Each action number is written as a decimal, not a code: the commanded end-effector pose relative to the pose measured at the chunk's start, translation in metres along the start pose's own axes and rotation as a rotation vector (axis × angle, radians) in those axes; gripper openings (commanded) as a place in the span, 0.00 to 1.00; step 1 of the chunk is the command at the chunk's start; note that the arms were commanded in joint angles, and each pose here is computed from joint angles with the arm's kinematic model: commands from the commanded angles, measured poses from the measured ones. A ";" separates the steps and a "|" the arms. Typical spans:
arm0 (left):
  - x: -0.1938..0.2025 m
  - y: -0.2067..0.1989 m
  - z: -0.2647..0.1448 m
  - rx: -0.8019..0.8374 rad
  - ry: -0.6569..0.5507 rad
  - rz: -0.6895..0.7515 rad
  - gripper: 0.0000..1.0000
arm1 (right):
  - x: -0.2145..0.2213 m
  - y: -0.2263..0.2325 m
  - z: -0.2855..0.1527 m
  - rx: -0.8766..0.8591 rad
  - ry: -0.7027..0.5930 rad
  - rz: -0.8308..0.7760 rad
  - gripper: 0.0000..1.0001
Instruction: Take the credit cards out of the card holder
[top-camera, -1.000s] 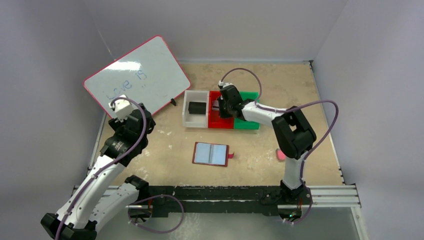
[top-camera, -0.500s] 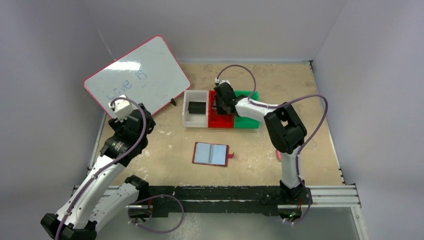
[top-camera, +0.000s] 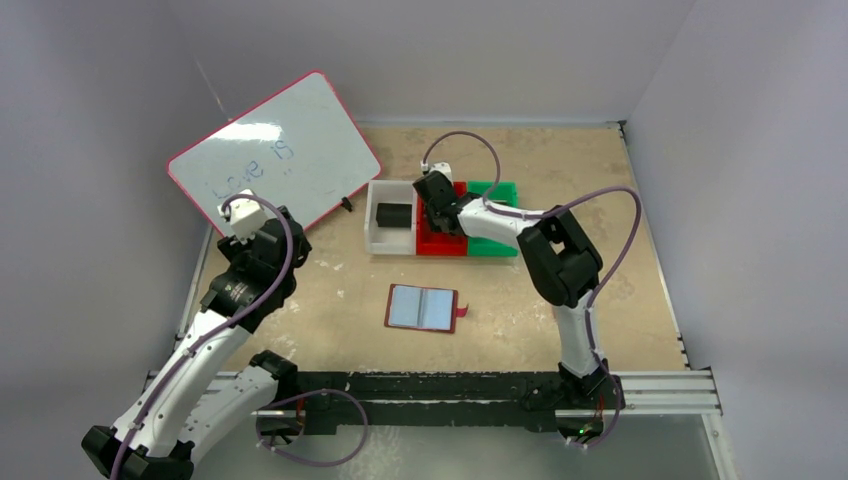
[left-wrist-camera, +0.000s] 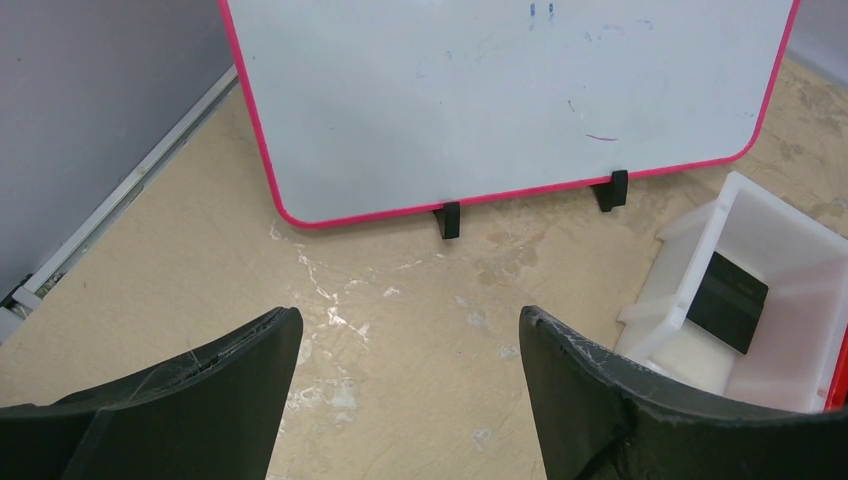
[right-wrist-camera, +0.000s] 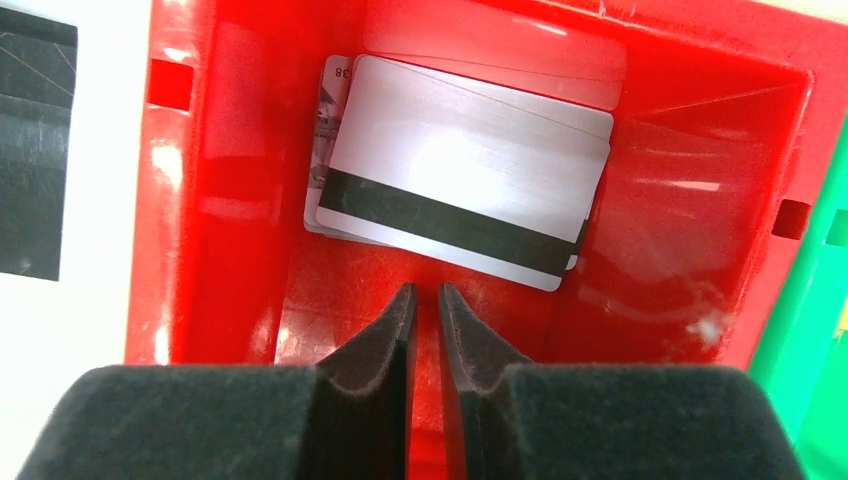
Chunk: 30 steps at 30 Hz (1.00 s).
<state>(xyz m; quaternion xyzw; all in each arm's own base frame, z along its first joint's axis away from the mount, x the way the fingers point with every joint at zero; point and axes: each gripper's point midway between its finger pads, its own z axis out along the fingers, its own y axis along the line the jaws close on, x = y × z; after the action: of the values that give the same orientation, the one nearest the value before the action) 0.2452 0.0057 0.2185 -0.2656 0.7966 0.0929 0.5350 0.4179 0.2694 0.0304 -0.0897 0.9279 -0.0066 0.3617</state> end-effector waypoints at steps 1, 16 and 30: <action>-0.012 -0.002 -0.002 0.006 -0.027 -0.026 0.80 | -0.021 -0.001 -0.006 0.048 -0.051 0.010 0.16; -0.011 -0.003 -0.001 0.004 -0.024 -0.022 0.80 | -0.024 0.001 0.001 0.066 -0.099 0.050 0.14; -0.010 -0.003 -0.001 0.003 -0.022 -0.020 0.79 | -0.027 -0.007 0.008 0.130 -0.125 0.062 0.14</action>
<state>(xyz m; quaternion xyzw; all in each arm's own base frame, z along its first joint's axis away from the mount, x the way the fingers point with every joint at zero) 0.2458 0.0054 0.2172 -0.2645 0.7981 0.0946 0.5330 0.4305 0.2670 0.0297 -0.0617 0.9156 -0.0387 0.3954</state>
